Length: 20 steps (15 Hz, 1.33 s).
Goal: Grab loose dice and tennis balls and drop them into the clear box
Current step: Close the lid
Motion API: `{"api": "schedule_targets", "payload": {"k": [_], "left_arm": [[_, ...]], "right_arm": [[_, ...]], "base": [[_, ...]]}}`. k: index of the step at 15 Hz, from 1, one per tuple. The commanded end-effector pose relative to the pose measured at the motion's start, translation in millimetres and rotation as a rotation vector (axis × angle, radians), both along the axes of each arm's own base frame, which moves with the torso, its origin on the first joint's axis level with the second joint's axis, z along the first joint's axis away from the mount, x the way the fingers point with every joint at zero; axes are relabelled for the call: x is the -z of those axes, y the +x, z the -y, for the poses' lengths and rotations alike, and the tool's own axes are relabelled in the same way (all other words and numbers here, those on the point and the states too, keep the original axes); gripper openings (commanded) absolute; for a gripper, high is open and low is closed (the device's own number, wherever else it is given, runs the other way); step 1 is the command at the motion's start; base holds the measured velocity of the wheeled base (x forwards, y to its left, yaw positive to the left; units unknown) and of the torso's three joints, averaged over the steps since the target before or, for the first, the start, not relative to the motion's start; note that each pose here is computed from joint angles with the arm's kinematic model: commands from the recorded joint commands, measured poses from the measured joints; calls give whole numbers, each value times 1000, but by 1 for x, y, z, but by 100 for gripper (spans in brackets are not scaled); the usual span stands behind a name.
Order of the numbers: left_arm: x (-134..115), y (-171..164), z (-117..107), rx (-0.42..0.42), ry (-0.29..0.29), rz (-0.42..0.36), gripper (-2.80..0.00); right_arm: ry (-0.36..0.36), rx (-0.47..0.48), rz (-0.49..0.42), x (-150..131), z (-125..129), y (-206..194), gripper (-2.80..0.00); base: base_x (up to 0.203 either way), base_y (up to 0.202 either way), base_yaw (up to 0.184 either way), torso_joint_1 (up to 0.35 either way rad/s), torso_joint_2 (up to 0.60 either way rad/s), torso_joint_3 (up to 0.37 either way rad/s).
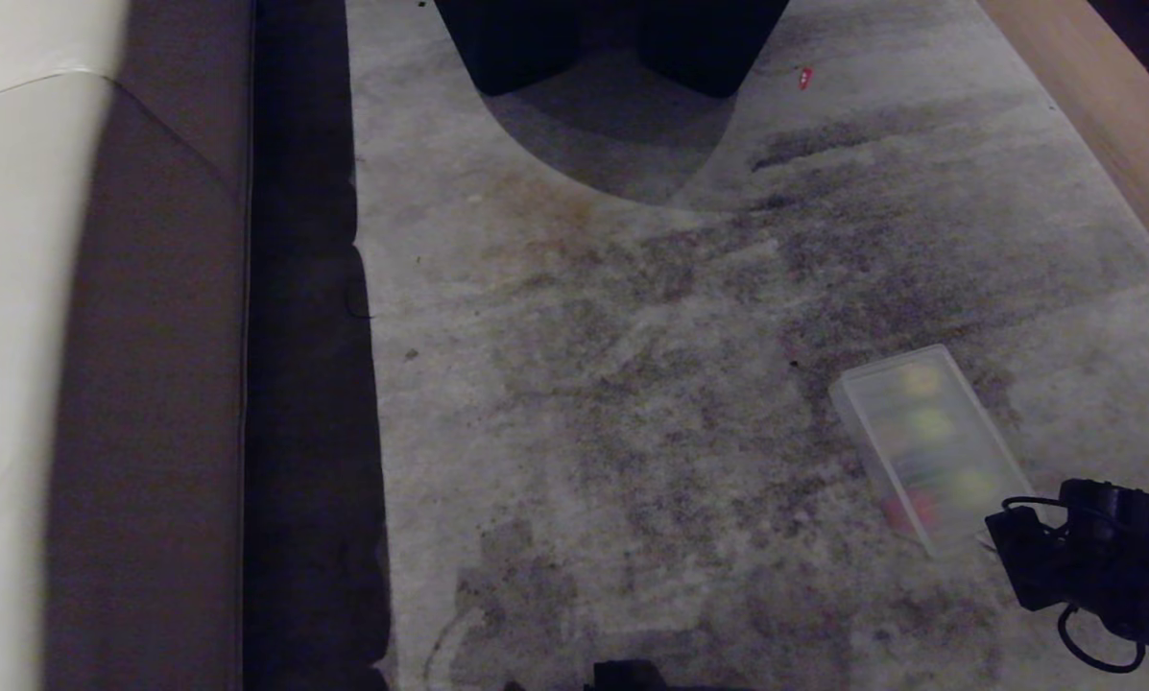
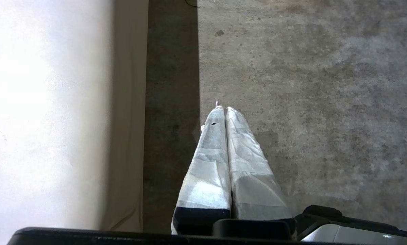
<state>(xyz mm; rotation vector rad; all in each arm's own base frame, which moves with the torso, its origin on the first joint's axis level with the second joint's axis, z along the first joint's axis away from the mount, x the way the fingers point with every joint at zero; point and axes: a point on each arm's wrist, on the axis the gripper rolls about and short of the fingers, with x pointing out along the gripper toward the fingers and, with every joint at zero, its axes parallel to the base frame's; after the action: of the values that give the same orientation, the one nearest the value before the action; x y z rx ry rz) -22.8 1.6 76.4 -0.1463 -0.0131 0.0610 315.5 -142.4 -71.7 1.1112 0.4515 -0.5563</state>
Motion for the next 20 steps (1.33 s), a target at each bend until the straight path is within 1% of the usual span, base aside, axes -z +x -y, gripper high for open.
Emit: {"api": "schedule_targets", "payload": {"k": [1, 2, 3, 6, 9, 10, 13, 15, 16, 17, 19, 20], "left_arm": [[0, 0, 0, -1, -1, 0, -280], [0, 0, 0, -1, -1, 1, -280], [0, 0, 0, -1, -1, -1, -280], [0, 0, 0, -1, -1, 0, -280], [0, 0, 0, -1, -1, 1, -280], [0, 0, 0, -1, -1, -1, -280], [0, 0, 0, -1, -1, -1, -280], [0, 0, 0, -1, -1, -1, -280], [0, 0, 0, -1, -1, -1, -280], [0, 0, 0, -1, -1, 0, -280], [0, 0, 0, -1, -1, 0, -280], [0, 0, 0, -1, -1, -1, -280]], "right_arm": [[3, -3, 6, 0, -1, 1, -280], [1, -8, 5, 1, -2, 1, -280], [-3, -12, 6, 1, -2, 2, 0], [-29, -23, 1, 1, 0, 2, 0], [-34, -24, 4, -2, -1, 1, 0], [-45, -28, 10, -9, -1, -1, 0], [-113, -72, 30, -35, -5, -10, 0], [-145, -132, 72, -54, -8, -13, 0], [-164, -194, 90, -60, -10, -15, 0], [-190, -253, 88, -61, -13, -16, -280], [-261, -355, 65, -58, -20, -16, -280], [-300, -402, 39, -55, -22, -14, -280]], "base": [[0, 0, 0, 0, 0, 0], [0, 0, 0, 0, 0, 0], [0, 0, 0, 0, 0, 0], [0, 0, 0, 0, 0, 0], [0, 0, 0, 0, 0, 0], [0, 0, 0, 0, 0, 0], [0, 0, 0, 0, 0, 0], [0, 0, 0, 0, 0, 0], [0, 0, 0, 0, 0, 0], [0, 0, 0, 0, 0, 0], [0, 0, 0, 0, 0, 0], [0, 0, 0, 0, 0, 0]]}}
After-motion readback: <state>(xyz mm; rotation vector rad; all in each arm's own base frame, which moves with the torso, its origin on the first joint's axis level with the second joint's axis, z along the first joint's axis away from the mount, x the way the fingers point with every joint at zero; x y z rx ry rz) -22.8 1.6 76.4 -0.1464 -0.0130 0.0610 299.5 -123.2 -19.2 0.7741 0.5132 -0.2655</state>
